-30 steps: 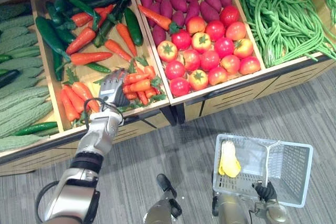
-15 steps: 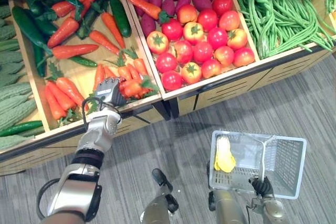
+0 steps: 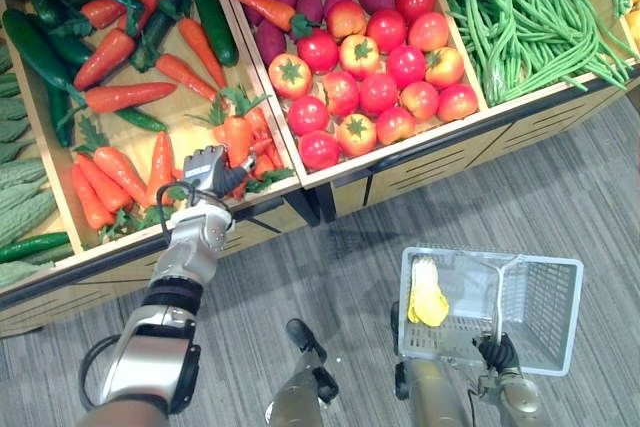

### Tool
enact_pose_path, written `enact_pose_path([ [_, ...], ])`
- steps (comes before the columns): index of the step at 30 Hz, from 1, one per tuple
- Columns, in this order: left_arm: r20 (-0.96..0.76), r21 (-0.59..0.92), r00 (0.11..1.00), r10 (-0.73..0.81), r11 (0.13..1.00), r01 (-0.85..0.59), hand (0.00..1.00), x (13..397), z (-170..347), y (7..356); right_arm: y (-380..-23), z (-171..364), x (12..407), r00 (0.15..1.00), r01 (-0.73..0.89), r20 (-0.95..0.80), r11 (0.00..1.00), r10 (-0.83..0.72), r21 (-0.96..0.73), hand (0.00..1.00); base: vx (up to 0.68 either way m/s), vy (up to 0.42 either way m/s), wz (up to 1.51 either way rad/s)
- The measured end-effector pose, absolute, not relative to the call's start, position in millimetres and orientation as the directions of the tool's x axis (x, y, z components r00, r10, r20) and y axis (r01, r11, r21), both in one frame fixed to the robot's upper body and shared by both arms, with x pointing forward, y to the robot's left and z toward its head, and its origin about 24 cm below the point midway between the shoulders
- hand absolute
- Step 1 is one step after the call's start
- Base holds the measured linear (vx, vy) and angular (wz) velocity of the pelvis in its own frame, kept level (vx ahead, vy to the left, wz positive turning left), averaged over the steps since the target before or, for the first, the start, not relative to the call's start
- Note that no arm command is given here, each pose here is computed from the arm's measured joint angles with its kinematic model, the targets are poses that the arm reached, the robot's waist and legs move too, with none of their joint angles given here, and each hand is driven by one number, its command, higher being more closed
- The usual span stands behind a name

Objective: Pick vegetable in the basket

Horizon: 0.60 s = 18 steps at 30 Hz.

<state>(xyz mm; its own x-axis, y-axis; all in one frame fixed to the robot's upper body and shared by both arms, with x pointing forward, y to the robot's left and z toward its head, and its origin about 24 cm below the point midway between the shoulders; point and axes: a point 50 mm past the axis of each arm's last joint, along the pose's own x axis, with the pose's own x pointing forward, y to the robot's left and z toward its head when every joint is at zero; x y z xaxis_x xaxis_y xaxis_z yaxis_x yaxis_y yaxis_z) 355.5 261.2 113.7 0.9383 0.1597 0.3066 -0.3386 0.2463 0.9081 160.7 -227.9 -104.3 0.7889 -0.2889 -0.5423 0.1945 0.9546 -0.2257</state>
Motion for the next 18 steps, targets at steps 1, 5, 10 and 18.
enact_pose_path([
  [1,0.306,0.908,0.939,0.160,0.246,-0.338,1.00,356,114,261,-228,-104,161,0.789,0.195,-0.542,0.955,-0.289,-0.226,1.00,0.00,0.000,0.00],
  [5,0.296,0.911,0.940,0.169,0.244,-0.331,1.00,355,112,262,-228,-105,160,0.787,0.193,-0.544,0.955,-0.289,-0.227,1.00,0.02,-0.013,0.08],
  [10,0.326,0.876,0.913,0.244,0.286,-0.389,1.00,347,115,272,-228,-111,153,0.766,0.183,-0.574,0.954,-0.290,-0.238,1.00,0.00,-0.020,0.26],
  [18,0.415,0.817,0.840,0.349,0.265,-0.513,1.00,325,123,295,-246,-122,134,0.683,0.235,-0.639,0.935,-0.354,-0.267,1.00,-0.03,0.000,0.24],
])
